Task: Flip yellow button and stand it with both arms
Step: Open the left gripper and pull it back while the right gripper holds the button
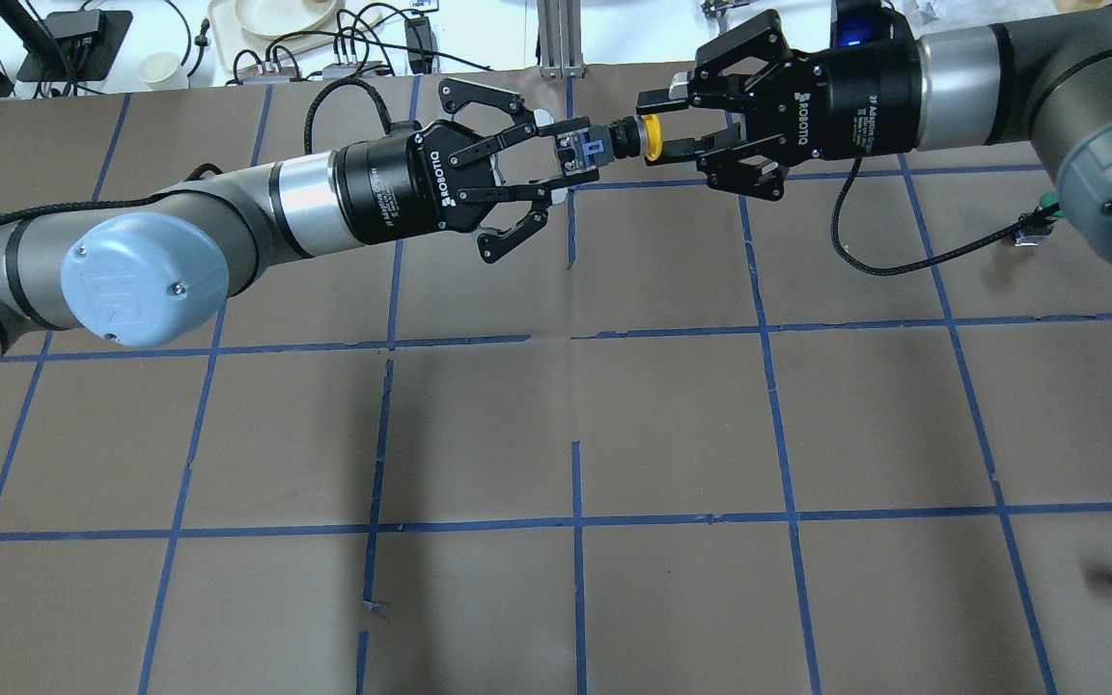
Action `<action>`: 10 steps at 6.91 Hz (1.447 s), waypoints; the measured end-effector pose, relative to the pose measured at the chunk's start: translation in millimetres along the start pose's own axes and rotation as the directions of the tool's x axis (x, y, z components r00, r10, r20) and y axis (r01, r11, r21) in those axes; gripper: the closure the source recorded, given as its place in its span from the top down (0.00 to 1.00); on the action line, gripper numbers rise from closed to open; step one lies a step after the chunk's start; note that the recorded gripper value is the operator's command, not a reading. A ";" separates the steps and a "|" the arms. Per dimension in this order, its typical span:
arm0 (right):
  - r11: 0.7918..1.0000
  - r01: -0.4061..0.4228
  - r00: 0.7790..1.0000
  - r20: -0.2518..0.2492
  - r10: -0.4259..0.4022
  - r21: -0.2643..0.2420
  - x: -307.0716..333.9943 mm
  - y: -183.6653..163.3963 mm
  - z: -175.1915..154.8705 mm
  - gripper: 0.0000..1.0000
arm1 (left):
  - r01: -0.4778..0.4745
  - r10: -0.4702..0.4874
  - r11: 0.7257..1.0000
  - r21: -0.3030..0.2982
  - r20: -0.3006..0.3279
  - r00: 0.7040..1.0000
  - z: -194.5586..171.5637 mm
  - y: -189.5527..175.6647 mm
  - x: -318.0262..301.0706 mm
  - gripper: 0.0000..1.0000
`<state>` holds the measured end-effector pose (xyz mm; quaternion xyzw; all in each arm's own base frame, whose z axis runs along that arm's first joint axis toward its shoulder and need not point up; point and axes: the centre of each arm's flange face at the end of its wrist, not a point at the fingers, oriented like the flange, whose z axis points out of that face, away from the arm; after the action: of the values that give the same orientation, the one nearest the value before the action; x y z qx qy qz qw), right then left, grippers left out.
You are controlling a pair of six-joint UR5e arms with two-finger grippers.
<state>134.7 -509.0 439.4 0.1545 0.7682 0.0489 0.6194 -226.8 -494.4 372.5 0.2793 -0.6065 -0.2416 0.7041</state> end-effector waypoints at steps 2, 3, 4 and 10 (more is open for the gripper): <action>1.000 0.004 1.000 0.007 -0.004 0.004 -3.3 0.5 -1.8 0.20 | 0.018 -0.018 1.000 -0.001 0.005 1.000 0.3 4.2 1.5 1.00; 1.000 0.007 1.000 0.005 -0.007 0.006 -4.6 0.7 -3.0 0.21 | 0.027 -0.027 1.000 0.002 0.016 1.000 -1.2 7.4 5.1 1.00; 1.000 0.016 1.000 -0.007 -0.015 0.011 -6.8 0.3 -5.2 0.21 | 0.034 -0.035 0.999 0.015 0.062 0.998 -5.9 12.5 12.3 0.99; 0.963 0.265 0.891 -0.395 -0.224 0.051 -40.7 -14.0 -58.5 0.20 | -0.440 -0.114 0.762 0.475 0.767 0.631 -101.7 15.9 57.1 0.99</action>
<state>83.2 -527.6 487.2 0.0759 0.8896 -0.0399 0.4487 -117.7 -511.5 413.4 0.3078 -0.9113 -0.0507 0.2689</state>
